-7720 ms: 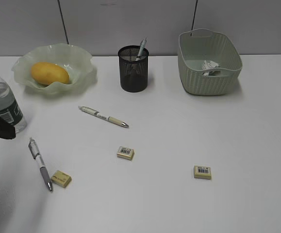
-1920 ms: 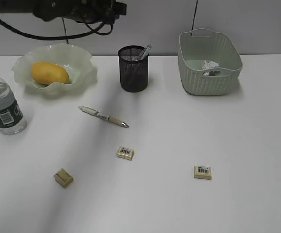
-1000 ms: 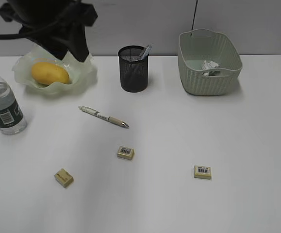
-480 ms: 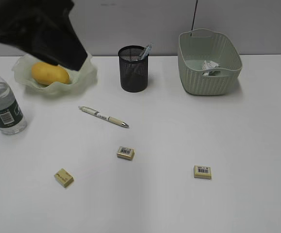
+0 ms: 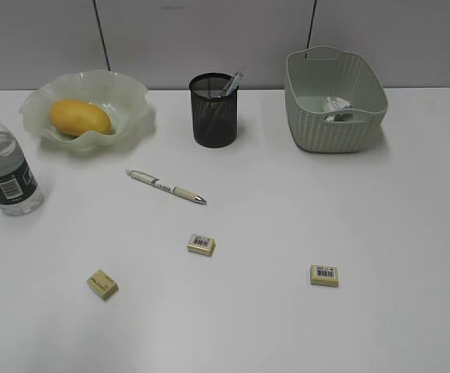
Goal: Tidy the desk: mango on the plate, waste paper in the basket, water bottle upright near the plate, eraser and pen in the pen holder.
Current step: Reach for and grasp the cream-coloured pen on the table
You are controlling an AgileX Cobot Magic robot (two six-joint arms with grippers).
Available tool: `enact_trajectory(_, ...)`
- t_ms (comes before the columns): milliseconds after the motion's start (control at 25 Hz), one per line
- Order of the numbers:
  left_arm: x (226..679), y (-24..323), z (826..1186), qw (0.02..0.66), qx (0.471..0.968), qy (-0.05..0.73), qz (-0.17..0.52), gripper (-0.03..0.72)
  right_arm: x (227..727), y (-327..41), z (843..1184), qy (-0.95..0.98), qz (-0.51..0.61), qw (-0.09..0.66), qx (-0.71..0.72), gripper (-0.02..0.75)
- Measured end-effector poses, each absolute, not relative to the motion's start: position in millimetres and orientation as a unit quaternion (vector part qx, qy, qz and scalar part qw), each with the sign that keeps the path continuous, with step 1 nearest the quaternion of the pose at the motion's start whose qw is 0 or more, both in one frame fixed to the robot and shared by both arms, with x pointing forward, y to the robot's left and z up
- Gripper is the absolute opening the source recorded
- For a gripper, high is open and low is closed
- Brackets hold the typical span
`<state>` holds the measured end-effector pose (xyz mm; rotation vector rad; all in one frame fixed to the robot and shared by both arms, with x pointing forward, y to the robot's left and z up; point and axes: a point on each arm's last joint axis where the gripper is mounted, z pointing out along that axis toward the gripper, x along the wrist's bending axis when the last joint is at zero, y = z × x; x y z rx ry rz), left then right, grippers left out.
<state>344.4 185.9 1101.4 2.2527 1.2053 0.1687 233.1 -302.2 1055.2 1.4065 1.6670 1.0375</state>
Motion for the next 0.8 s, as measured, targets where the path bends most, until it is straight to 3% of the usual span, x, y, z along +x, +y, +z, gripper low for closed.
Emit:
enact_trajectory(160,318,218,1097,0.315,0.834,0.444,0.089,0.297,233,-302,1055,0.645,0.402,0.355,0.544,0.550)
enact_trajectory(400,293,247,1080,0.327,0.819,0.462,0.092,0.381,233,-302,1055,0.645,0.402,0.355,0.544,0.550)
enact_trajectory(800,276,270,1052,0.350,0.810,0.457,0.117,0.391,233,-302,1055,0.645,0.402,0.355,0.544,0.549)
